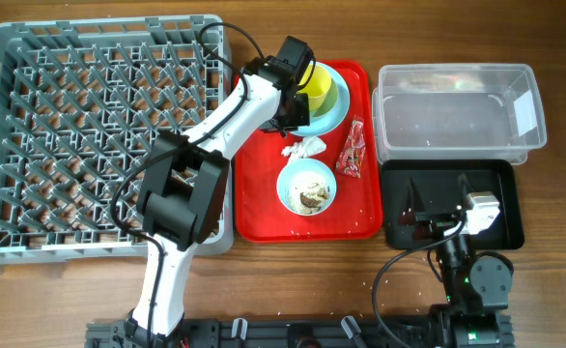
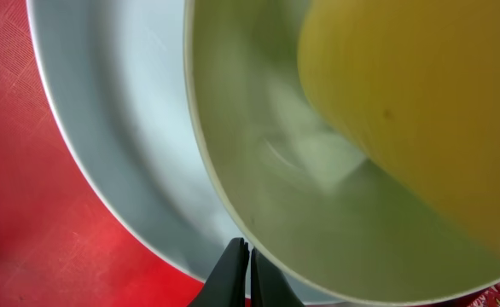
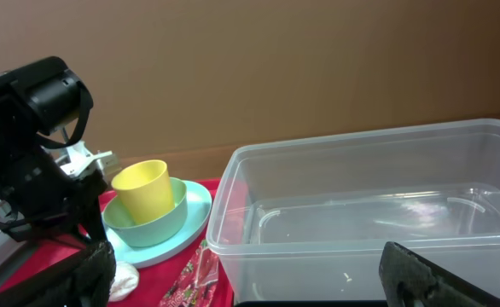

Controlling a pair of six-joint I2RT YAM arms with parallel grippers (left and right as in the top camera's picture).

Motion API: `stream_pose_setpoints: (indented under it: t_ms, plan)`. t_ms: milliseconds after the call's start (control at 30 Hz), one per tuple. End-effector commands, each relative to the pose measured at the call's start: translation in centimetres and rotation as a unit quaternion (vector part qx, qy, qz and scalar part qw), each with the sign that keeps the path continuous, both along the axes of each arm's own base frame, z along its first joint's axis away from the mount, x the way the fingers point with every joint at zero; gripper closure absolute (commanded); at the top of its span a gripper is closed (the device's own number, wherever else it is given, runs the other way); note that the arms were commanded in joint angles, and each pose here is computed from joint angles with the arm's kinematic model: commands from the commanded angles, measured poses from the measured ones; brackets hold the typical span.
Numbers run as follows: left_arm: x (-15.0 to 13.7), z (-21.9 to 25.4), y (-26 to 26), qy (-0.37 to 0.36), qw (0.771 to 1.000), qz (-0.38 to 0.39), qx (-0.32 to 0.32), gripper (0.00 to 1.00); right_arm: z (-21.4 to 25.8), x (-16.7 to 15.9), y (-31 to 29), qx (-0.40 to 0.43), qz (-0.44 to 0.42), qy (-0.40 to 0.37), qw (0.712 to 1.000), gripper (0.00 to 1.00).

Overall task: Sort waste into correct bins and load items into the dishwasher rack
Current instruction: 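Move the left gripper over the yellow cup and lower into it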

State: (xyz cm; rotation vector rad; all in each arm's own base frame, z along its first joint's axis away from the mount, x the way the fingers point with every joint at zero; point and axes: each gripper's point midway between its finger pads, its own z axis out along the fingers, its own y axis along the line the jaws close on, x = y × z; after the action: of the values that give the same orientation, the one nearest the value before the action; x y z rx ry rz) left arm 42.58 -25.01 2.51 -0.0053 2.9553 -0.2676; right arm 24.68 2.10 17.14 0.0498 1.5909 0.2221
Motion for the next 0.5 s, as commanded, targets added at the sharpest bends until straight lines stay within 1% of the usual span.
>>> stream_pose_setpoints:
  t_ms: [0,100,200,367,467]
  plan:
    - [-0.8,-1.4,0.7,0.013,1.0,0.004,0.018,0.96,0.1,0.0,0.0,0.006,-0.001,-0.003,1.0,0.0]
    - [-2.0,-2.7,1.4,0.033,0.999,0.004,0.03,0.96,0.1,0.0,0.0,0.006,-0.001,-0.003,1.0,0.0]
    - [-3.1,-2.2,1.8,0.052,0.998,0.003,0.036,0.96,0.1,0.0,0.0,0.006,-0.001,-0.003,1.0,0.0]
    - [-5.3,3.6,3.1,0.055,0.998,0.003,0.038,0.96,0.1,0.0,0.0,0.006,-0.001,-0.003,1.0,0.0]
    - [-6.5,5.4,3.7,0.062,0.997,0.003,0.041,0.96,0.1,0.0,0.0,0.006,-0.001,-0.003,1.0,0.0]
